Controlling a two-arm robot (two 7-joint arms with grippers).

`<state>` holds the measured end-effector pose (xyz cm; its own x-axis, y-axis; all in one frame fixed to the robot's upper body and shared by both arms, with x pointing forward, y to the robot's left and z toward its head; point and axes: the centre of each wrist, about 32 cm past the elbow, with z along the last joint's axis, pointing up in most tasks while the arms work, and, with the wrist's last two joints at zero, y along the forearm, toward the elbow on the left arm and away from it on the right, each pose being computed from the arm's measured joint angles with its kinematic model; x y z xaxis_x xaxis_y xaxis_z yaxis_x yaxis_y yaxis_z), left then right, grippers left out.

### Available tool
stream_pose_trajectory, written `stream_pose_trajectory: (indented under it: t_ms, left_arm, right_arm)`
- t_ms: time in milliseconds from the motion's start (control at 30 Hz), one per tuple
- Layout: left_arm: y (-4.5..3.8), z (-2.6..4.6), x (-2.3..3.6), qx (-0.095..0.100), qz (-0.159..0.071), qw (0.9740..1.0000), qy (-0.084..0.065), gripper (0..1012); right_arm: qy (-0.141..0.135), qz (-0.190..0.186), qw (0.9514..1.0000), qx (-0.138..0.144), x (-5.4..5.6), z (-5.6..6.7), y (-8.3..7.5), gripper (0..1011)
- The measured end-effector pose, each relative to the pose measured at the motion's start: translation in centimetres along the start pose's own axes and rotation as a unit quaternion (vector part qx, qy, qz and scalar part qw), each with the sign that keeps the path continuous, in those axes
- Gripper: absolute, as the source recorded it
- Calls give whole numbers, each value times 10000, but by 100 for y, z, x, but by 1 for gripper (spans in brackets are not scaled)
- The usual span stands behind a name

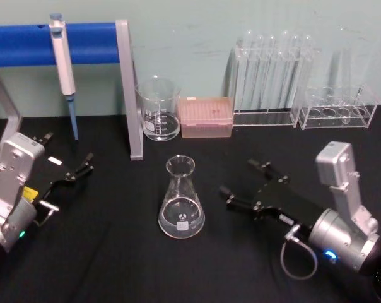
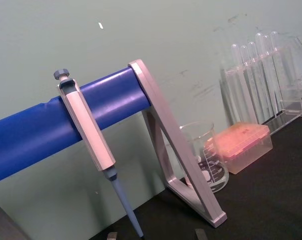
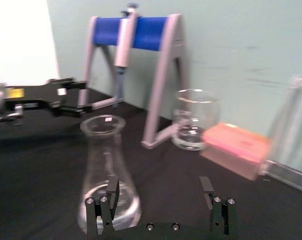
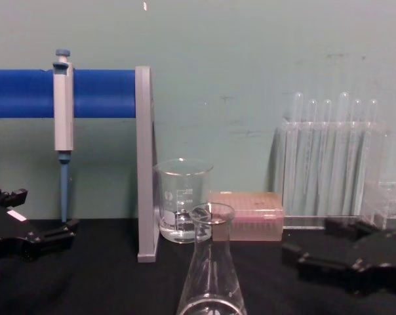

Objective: Grasp the erlenmeyer flask with one hand, shake it three times, then place it back.

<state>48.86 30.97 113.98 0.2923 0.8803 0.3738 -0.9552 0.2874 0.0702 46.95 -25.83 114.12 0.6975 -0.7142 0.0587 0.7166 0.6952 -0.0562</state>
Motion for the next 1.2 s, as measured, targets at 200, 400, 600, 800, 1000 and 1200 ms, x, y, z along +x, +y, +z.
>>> stream_pose_trajectory:
  t_ms: [200, 400, 600, 800, 1000, 1200]
  left_arm:
    - [0, 0, 0, 0, 0, 10000, 0, 1001]
    - [0, -1, 0, 1, 0, 10000, 0, 1001]
    - [0, 0, 0, 0, 0, 10000, 0, 1001]
    - [0, 0, 0, 1, 0, 10000, 0, 1001]
    - [0, 0, 0, 0, 0, 10000, 0, 1001]
    - [0, 0, 0, 0, 0, 10000, 0, 1001]
  right_arm:
    - [-90, -531, 9985, 133, 118, 28, -41, 1003]
    - [-155, -1059, 9937, 328, 231, 60, 11, 1003]
    - [-39, -1551, 9872, 363, 270, 42, 83, 1003]
    - [110, -1711, 9850, 173, 267, -55, 183, 1003]
    - [208, -1716, 9849, -45, 248, -180, 268, 1003]
    - [215, -1708, 9850, -111, 241, -218, 309, 1003]
